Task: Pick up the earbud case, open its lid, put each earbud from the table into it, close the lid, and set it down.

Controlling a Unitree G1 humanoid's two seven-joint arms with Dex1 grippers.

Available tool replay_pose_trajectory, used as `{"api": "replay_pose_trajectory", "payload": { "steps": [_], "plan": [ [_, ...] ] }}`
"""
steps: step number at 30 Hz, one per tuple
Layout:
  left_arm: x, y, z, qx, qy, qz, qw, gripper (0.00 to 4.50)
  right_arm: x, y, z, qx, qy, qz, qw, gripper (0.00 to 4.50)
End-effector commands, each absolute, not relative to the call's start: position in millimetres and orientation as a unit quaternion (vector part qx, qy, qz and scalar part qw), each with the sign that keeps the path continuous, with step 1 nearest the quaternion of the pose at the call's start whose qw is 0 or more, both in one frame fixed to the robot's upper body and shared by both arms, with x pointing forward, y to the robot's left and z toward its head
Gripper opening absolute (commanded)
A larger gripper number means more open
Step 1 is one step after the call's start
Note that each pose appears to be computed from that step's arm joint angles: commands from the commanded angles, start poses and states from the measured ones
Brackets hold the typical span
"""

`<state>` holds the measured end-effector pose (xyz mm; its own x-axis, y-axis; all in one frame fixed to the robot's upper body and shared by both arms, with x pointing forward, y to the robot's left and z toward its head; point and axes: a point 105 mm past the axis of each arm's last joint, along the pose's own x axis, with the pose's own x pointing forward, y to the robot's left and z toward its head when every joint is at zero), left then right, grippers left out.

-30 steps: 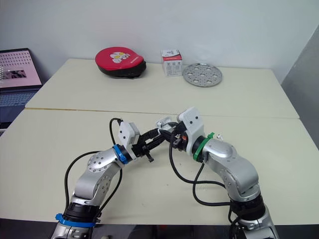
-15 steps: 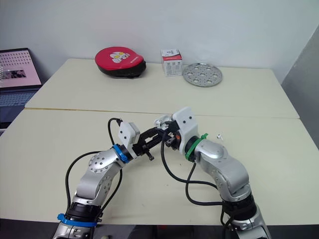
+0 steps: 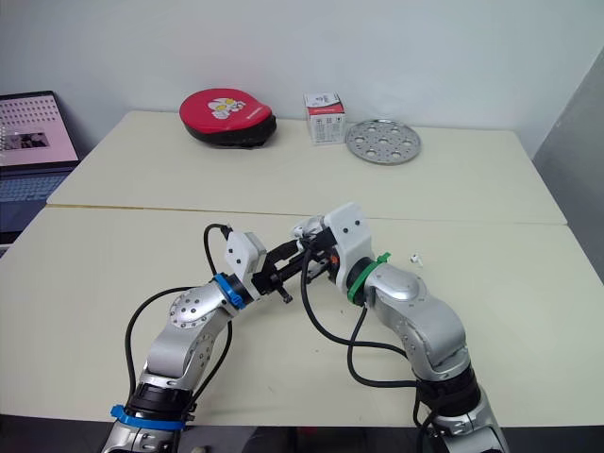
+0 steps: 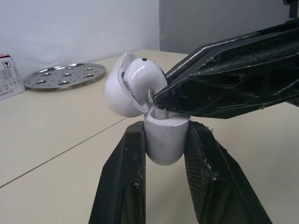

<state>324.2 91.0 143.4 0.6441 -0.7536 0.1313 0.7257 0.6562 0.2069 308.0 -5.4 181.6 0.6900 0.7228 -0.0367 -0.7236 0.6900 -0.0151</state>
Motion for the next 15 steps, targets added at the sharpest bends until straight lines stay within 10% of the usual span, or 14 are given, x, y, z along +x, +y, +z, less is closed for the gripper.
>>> {"api": "replay_pose_trajectory", "payload": {
  "steps": [1,15],
  "plan": [
    [324.3,89.5,157.5,0.059,-0.133,-0.403,0.904,0.78,305.1,-5.8,194.2,-0.013,-0.016,0.395,0.918,0.00],
    [325.6,91.6,155.8,0.033,-0.116,-0.404,0.907,0.78,298.0,-15.3,214.1,0.034,-0.065,0.405,0.911,0.00]
  ]
}}
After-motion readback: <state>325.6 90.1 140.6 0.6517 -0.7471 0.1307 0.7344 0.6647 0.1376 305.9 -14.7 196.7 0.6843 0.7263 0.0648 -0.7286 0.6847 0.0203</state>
